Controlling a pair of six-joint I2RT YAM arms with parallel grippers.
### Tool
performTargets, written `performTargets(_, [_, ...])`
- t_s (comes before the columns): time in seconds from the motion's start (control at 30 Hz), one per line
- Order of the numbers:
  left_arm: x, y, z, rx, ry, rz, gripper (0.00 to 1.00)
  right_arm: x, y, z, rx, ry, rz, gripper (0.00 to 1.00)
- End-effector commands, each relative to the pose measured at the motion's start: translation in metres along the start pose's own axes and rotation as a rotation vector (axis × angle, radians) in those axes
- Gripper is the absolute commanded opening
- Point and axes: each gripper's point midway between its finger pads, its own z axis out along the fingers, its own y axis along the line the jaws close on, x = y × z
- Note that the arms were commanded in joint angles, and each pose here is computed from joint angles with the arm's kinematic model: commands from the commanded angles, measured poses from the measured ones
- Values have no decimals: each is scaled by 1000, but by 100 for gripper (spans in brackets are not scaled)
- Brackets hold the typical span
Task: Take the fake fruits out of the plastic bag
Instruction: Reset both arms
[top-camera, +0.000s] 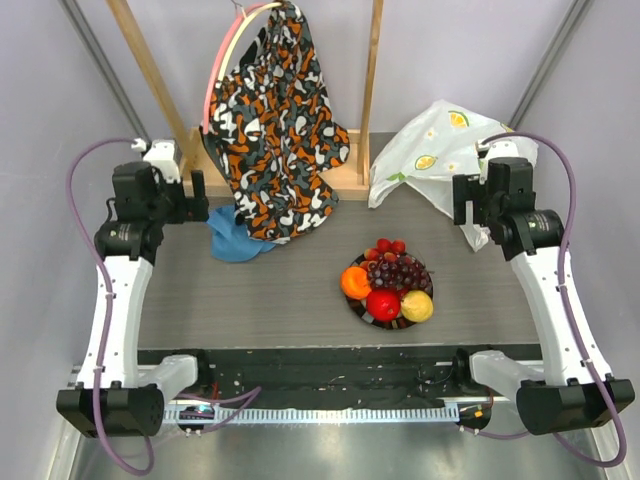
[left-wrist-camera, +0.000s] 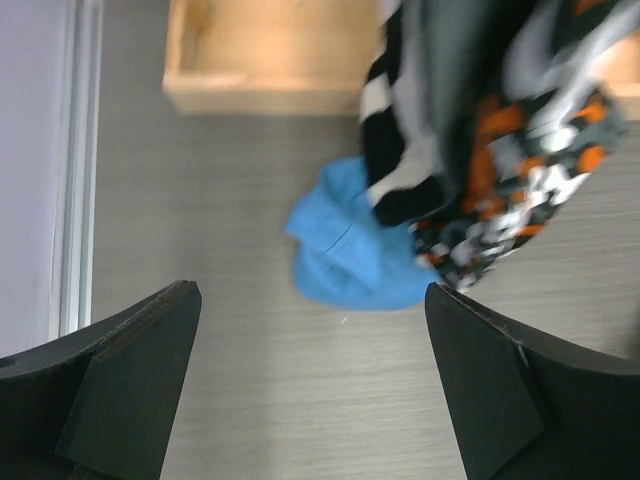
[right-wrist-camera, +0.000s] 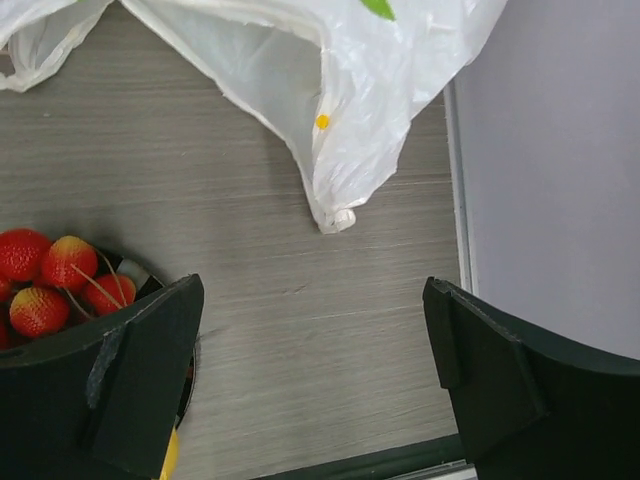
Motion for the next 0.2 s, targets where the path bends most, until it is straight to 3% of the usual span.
performTargets(0.0, [24,18,14,-69,-3,-39,100,13,21,17,-83,16,-12,100])
performTargets(0.17, [72,32,36,-157,66,-96,100,38,38,47,-100,73,19,100])
